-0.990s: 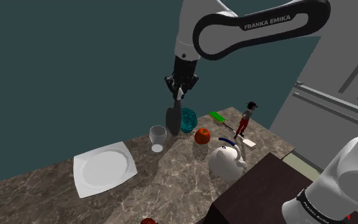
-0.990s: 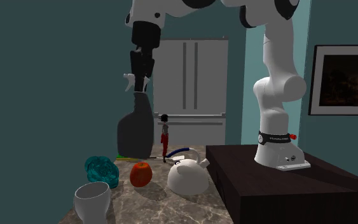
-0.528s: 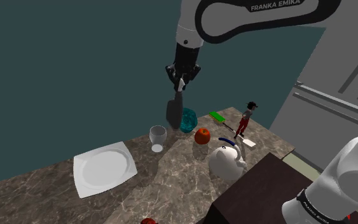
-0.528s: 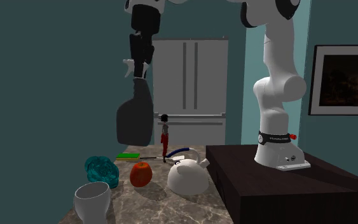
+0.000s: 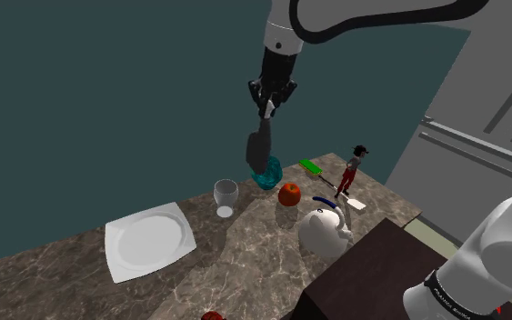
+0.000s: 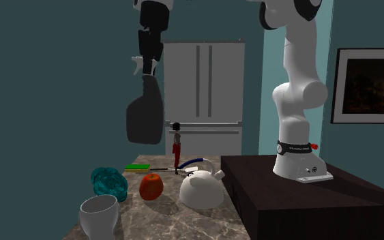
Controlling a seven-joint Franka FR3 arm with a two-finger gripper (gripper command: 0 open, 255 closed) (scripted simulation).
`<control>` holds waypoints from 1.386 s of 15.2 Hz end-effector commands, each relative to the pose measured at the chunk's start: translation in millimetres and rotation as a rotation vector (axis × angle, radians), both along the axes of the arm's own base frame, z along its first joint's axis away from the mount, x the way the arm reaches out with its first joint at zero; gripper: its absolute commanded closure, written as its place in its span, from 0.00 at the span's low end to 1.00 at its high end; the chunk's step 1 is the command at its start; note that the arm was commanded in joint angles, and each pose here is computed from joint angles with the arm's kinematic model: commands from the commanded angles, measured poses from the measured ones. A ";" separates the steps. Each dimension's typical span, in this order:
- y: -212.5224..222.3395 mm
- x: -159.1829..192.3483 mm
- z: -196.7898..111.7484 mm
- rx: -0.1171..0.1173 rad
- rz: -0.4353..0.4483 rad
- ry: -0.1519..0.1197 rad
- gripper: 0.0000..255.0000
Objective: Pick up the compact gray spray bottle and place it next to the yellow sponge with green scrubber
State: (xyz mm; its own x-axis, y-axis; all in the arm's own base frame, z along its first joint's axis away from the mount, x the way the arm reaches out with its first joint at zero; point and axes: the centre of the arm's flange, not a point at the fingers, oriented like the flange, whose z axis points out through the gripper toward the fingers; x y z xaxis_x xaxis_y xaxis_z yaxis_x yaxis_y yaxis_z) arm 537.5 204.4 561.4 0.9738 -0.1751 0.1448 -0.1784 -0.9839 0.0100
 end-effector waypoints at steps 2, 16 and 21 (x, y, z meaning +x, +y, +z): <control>-37.8 11.5 -2.3 0.000 0.001 0.000 1.00; -216.1 59.8 -1.5 0.000 0.001 0.000 1.00; -279.8 77.1 -1.3 0.000 0.001 0.000 1.00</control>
State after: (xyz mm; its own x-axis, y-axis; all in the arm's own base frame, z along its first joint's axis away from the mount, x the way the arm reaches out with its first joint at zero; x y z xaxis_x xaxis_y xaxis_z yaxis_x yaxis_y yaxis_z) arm 611.7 -62.2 560.6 0.9739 -0.1750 0.1447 -0.1782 -0.9839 0.0099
